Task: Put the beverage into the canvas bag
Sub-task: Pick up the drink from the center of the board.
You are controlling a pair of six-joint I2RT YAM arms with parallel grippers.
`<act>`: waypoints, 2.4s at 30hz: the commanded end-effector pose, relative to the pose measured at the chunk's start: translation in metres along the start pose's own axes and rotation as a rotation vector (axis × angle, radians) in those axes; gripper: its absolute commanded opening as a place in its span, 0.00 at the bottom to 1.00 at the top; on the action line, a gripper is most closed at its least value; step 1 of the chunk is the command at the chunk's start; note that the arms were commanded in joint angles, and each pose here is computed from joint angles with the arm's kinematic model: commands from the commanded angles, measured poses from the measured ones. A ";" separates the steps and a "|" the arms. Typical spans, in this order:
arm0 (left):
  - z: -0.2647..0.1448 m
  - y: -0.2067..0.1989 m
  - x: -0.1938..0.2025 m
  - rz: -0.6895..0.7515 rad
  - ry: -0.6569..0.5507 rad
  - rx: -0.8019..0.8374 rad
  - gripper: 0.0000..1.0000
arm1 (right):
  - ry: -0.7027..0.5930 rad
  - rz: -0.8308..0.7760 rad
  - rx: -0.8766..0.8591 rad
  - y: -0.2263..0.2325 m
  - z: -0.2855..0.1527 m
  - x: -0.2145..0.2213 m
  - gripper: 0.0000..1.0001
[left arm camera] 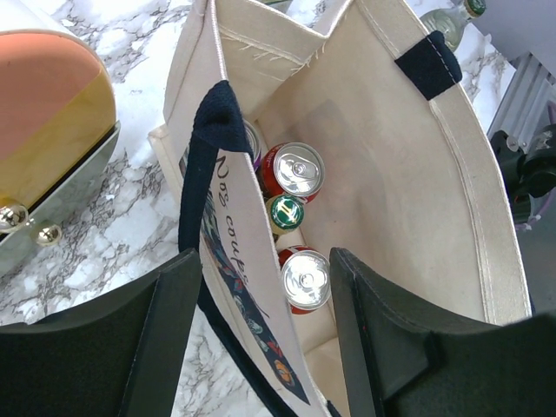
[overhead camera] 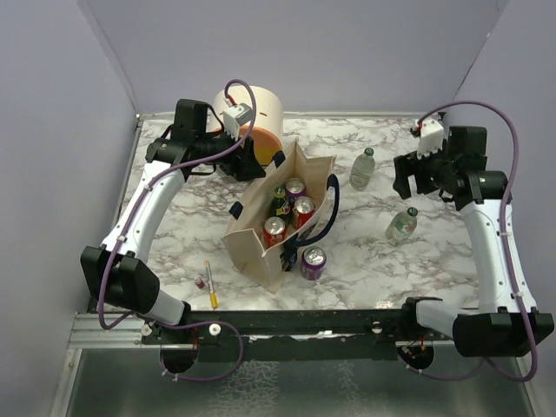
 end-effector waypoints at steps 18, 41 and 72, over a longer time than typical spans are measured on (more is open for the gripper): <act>0.000 0.001 -0.010 0.050 -0.029 -0.020 0.65 | 0.361 0.029 -0.022 -0.003 0.020 0.114 0.68; -0.001 -0.001 -0.019 0.094 -0.042 -0.017 0.65 | 0.356 0.036 -0.013 -0.016 0.032 0.104 0.22; -0.040 0.020 -0.076 0.166 -0.183 -0.355 0.78 | 0.106 -0.081 -0.157 0.005 -0.035 0.013 0.01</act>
Point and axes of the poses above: each gripper's point midway between its finger pads, its own z axis out along the fingers, its own y axis along the line the jaws close on, x = y × z, the point moved 3 cm from there along -z, back along the fingers, and after that the axes turned 2 degrees about z, right-handed, at the moved point
